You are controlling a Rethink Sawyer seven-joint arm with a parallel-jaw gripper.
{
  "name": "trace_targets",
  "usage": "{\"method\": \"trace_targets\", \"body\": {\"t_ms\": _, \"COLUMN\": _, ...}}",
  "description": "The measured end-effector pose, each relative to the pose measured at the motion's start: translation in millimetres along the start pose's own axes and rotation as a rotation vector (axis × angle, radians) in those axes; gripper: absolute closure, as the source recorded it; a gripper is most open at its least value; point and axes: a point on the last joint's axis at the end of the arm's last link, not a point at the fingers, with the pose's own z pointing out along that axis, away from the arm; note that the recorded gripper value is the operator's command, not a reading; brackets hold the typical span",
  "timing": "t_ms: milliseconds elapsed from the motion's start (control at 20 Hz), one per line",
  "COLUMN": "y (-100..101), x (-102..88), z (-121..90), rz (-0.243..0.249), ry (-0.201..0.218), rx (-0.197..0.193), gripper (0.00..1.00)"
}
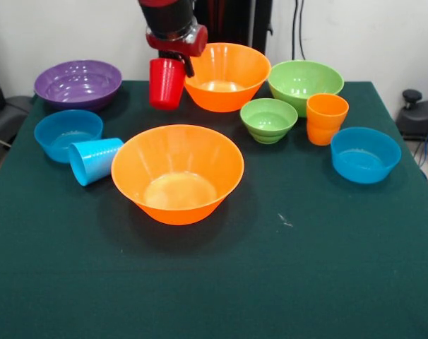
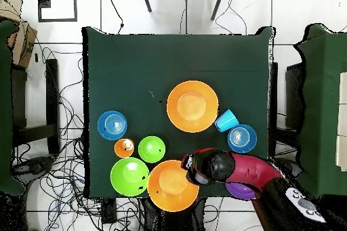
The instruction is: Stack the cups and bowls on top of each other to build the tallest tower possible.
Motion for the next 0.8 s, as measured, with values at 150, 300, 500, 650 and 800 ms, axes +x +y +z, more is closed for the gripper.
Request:
{"method": "trace_targets", "body": {"t_ms": 150, "y": 8.8, "x": -20.6, "z": 5.2, "rz": 0.026, "ry": 0.04, "rx": -0.019, "gripper": 1.0}}
{"method": "trace_targets", "body": {"t_ms": 300, "y": 13.7, "x": -41.0, "z": 7.4, "rz": 0.054, "ry": 0.074, "rx": -0.034, "gripper": 1.0}}
{"method": "trace_targets", "body": {"t_ms": 500, "y": 19.0, "x": -61.7, "z": 7.8, "rz": 0.084, "ry": 0.111, "rx": -0.049, "gripper": 1.0}}
{"method": "trace_targets", "body": {"t_ms": 650, "y": 22.7, "x": -72.2, "z": 4.8, "rz": 0.103, "ry": 0.135, "rx": -0.059, "gripper": 1.0}}
{"method": "trace_targets", "body": {"t_ms": 800, "y": 26.1, "x": -79.5, "z": 0.0, "rz": 0.121, "ry": 0.159, "rx": -0.069, "gripper": 1.0}}
